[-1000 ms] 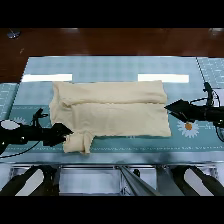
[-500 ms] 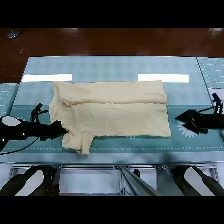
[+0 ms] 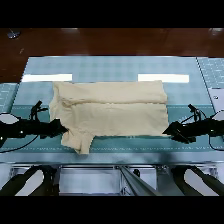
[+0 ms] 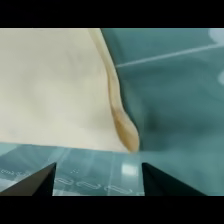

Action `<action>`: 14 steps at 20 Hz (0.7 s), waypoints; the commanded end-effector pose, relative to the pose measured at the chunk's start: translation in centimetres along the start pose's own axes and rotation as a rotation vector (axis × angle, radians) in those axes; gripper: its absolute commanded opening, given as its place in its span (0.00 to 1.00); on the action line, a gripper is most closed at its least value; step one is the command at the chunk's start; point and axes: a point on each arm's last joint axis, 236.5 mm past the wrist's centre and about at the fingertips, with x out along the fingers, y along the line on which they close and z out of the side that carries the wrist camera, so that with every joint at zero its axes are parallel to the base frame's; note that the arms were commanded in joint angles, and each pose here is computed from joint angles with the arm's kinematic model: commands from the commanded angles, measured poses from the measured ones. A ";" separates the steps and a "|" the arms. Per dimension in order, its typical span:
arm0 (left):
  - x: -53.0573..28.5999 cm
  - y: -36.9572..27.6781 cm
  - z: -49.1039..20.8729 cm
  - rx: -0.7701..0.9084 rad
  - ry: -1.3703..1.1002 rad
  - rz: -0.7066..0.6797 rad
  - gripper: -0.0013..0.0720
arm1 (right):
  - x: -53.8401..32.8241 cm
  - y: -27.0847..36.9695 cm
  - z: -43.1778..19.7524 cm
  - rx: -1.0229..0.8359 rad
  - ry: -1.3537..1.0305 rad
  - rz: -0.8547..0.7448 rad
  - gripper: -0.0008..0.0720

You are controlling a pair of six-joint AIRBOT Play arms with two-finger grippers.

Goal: Fold the shirts.

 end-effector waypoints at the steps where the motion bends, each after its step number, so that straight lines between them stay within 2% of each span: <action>1: -0.1 -1.3 0.8 0.003 -0.032 -0.053 0.04 | 0.8 1.5 2.4 0.037 -0.067 0.074 0.85; 2: -0.1 -1.8 1.0 0.005 -0.043 -0.074 0.04 | 1.0 1.4 2.8 0.046 -0.067 0.075 0.83; 4: -0.2 -1.8 1.4 0.000 -0.060 -0.078 0.04 | 1.5 1.5 2.9 0.038 -0.036 0.091 0.57; 5: -0.2 -1.8 1.5 0.001 -0.061 -0.078 0.04 | 1.5 2.1 3.0 0.006 -0.028 0.118 0.28; 6: -0.2 -1.9 1.5 0.002 -0.062 -0.078 0.04 | 1.1 3.0 3.5 -0.033 -0.038 0.149 0.04; 9: -1.5 -2.9 3.2 0.037 -0.100 -0.083 0.04 | -1.8 4.8 6.3 -0.095 -0.105 0.160 0.03; 14: -6.4 -6.4 10.5 0.128 -0.277 -0.081 0.04 | -8.3 8.8 12.3 -0.187 -0.286 0.190 0.03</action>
